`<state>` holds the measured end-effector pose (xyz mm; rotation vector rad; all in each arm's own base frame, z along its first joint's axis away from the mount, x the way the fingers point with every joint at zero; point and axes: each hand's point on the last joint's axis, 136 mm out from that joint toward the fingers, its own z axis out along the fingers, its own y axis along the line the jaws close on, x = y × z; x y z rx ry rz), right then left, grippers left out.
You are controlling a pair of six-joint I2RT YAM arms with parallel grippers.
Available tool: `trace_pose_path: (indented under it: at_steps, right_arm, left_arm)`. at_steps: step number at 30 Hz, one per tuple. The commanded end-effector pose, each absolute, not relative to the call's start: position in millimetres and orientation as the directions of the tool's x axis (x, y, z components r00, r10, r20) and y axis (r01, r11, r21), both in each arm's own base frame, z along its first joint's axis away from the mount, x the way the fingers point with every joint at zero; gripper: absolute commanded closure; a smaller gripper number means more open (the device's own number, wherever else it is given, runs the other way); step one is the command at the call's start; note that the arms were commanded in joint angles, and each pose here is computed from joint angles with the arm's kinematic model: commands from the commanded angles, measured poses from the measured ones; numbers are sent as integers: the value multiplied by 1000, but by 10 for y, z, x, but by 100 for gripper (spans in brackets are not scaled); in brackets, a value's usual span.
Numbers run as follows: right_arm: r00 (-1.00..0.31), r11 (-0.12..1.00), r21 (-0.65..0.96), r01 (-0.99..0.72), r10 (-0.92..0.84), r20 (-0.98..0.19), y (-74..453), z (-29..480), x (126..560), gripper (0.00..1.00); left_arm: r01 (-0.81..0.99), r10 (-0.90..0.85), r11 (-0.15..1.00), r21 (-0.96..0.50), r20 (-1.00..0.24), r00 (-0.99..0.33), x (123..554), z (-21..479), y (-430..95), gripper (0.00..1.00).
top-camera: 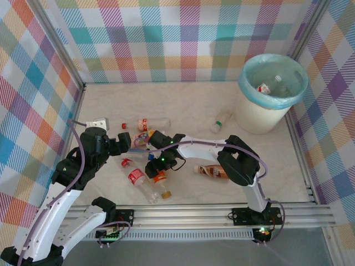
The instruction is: Put the plastic bottles in the bin
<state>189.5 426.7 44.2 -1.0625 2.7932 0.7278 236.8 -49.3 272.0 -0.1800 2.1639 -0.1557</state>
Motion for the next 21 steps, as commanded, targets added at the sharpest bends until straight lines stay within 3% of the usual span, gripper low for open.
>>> trace_pose_path:
  at_steps: [1, 8, 13, 21]
  right_arm:
    - [-773, 676, 388, -627, -603, -199, 4281, 412, 1922, 19]
    - [-770, 688, 348, -636, -596, -229, 4239, 497, 1993, 32]
    - [-757, 684, 325, -653, -590, -281, 4201, 737, 2055, 34]
    - [-719, 704, 246, -667, -519, -463, 4034, 1458, 2340, 39]
  left_arm:
    - [-77, -217, 975, -210, -801, -558, 2402, 2698, -515, 5]
    - [-66, -228, 971, -231, -799, -557, 2410, 2726, -555, 5]
    - [-53, -231, 969, -242, -803, -550, 2436, 2806, -586, 6]
    - [25, -265, 942, -334, -790, -554, 2643, 3010, -872, 10]
